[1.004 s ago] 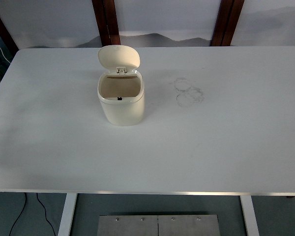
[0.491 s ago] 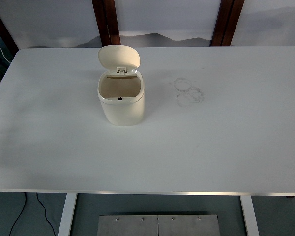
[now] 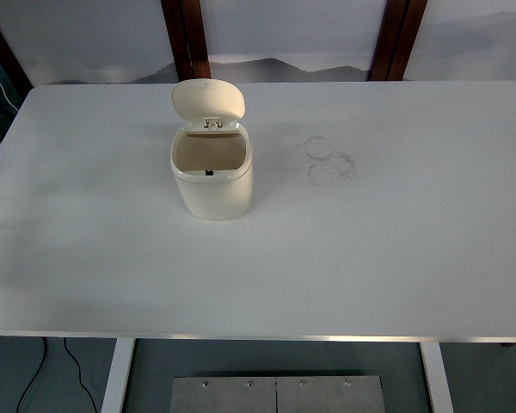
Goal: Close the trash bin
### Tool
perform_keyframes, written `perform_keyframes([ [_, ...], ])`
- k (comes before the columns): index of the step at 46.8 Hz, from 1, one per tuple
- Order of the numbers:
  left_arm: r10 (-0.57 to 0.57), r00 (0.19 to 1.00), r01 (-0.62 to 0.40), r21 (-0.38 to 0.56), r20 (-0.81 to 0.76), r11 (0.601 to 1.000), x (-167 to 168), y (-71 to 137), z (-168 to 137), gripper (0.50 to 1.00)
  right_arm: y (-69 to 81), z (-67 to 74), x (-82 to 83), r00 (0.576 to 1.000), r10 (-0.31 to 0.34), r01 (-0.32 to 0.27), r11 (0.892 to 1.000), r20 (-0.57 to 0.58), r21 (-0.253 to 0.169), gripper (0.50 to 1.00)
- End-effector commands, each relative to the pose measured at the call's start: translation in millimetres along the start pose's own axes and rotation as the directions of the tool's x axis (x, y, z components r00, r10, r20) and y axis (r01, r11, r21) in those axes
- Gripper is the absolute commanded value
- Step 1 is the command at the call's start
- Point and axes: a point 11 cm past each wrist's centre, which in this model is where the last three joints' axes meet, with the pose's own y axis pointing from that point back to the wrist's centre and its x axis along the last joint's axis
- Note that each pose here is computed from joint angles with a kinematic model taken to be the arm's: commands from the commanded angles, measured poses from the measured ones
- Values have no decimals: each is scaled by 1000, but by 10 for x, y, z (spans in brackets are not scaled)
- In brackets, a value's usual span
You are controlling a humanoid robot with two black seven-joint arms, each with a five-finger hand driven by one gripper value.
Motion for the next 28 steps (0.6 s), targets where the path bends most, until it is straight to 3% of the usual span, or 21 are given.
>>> perform_keyframes([
  [1, -3, 1000, 3, -3, 2, 1000, -12, -9, 23, 1000, 0, -1, 0, 1000, 0, 0, 1000, 0, 1, 995],
  [28, -36, 995, 34, 21, 88, 999, -206, -137, 161, 1000, 0, 0, 0, 1000, 0, 0, 1000, 0, 0, 995],
])
